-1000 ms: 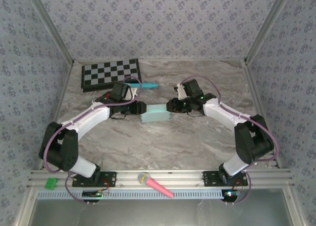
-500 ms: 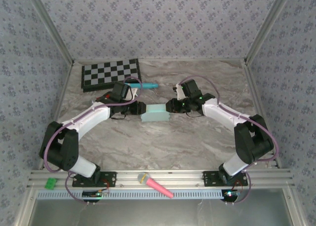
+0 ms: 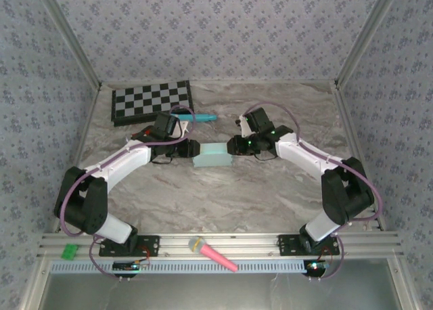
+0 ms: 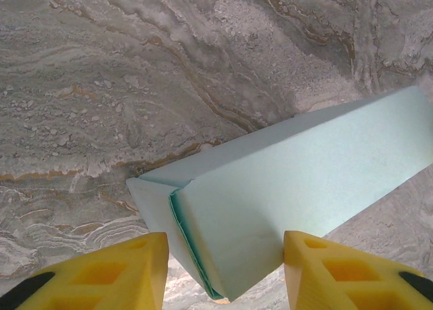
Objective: Fold the paper box
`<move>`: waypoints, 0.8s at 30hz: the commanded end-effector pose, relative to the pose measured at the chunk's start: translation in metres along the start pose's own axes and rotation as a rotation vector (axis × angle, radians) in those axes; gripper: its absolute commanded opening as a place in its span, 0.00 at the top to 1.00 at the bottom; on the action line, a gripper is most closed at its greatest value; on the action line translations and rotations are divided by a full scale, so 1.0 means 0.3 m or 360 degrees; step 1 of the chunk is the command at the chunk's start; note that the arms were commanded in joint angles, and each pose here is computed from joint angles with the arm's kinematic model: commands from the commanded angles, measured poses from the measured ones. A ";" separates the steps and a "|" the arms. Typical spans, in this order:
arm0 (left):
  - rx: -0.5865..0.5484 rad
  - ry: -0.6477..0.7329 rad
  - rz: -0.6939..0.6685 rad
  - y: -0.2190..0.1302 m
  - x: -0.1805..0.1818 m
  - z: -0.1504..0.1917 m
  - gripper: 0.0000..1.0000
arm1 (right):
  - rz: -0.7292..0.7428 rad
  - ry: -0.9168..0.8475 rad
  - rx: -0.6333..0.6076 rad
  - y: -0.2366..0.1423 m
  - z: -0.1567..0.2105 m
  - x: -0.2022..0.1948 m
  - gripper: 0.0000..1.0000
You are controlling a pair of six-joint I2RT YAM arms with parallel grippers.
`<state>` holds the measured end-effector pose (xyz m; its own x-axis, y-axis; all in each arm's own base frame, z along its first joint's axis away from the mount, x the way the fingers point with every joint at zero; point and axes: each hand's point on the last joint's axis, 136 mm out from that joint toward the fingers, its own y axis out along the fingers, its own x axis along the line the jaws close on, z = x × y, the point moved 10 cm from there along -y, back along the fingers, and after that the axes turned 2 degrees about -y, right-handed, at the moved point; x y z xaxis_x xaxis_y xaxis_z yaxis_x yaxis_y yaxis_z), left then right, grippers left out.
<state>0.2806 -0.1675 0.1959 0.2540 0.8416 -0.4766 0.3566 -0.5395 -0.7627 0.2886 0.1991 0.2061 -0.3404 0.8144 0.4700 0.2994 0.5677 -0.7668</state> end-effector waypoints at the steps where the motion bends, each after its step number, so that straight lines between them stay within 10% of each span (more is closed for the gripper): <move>1: 0.0178 -0.0036 -0.0228 0.028 0.069 0.079 0.52 | 0.0116 -0.0004 0.0084 -0.006 0.006 -0.012 0.67; 24: 0.0189 -0.0022 -0.0244 0.041 0.077 0.081 0.51 | -0.0019 0.0025 -0.0015 0.000 -0.045 -0.009 0.61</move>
<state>0.2812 -0.1667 0.1956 0.2559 0.8483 -0.4635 0.3649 -0.5288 -0.7663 0.2956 0.1996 0.2114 -0.3458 0.8137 0.4672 0.3024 0.5680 -0.7655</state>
